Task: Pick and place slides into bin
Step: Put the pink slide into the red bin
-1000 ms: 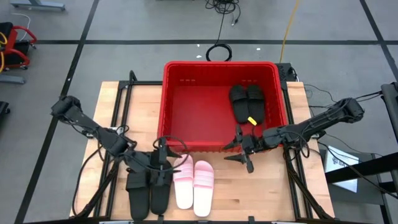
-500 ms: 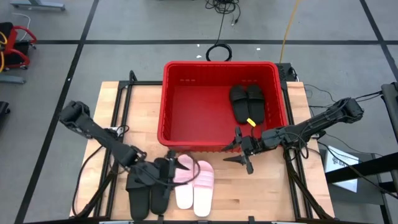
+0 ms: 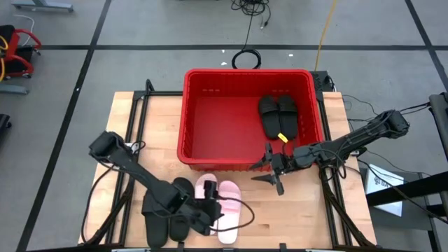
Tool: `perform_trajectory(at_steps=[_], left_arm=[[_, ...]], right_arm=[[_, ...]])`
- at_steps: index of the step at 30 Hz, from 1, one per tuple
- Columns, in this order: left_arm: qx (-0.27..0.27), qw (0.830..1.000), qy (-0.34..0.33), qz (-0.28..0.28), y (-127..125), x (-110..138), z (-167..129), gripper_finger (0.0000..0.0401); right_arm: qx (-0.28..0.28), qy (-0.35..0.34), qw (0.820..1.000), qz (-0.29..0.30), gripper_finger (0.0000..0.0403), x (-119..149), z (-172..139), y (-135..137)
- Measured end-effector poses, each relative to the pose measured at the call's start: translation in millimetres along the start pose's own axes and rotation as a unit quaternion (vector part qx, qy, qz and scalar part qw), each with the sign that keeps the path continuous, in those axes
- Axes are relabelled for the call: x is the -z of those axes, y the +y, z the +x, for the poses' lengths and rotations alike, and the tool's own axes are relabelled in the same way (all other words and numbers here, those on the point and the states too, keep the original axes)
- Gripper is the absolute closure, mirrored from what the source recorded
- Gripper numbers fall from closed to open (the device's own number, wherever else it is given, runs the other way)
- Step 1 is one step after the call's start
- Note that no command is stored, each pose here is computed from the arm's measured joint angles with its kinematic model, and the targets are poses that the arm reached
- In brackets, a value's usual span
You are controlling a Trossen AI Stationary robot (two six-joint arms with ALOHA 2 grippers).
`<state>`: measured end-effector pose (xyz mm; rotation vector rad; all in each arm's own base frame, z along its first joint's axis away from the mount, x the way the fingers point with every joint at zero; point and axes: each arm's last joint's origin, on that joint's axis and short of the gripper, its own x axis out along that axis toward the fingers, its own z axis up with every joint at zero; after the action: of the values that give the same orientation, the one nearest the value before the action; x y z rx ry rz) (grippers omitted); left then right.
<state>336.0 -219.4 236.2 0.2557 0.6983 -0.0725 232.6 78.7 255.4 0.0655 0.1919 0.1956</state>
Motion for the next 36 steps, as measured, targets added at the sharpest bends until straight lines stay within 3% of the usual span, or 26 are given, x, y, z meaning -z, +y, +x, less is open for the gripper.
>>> perform_trajectory(at_steps=[7, 14, 23, 27, 36], left_arm=[[0.002, 1.000, 0.015, 0.009, -8, 2, 16, 0.0146], [0.007, 0.999, 0.050, 0.015, -9, 12, 28, 0.0146], [0.032, 0.998, 0.049, -0.012, -2, 13, 45, 0.0146], [0.047, 0.998, 0.046, 0.007, -2, 16, 57, 0.0146], [0.026, 0.997, 0.071, 0.007, 5, 24, 68, 0.0146]], right_arm=[[0.002, -0.014, 1.000, -0.007, 0.0238, -6, -7, -1], [0.066, -0.002, 0.998, -0.011, 0.0238, -8, -18, -5], [0.065, 0.000, 0.998, -0.010, 0.0238, -8, -19, -5], [0.065, 0.002, 0.998, -0.011, 0.0238, -8, -19, -6], [0.065, 0.004, 0.998, -0.011, 0.0238, -7, -19, -6]])
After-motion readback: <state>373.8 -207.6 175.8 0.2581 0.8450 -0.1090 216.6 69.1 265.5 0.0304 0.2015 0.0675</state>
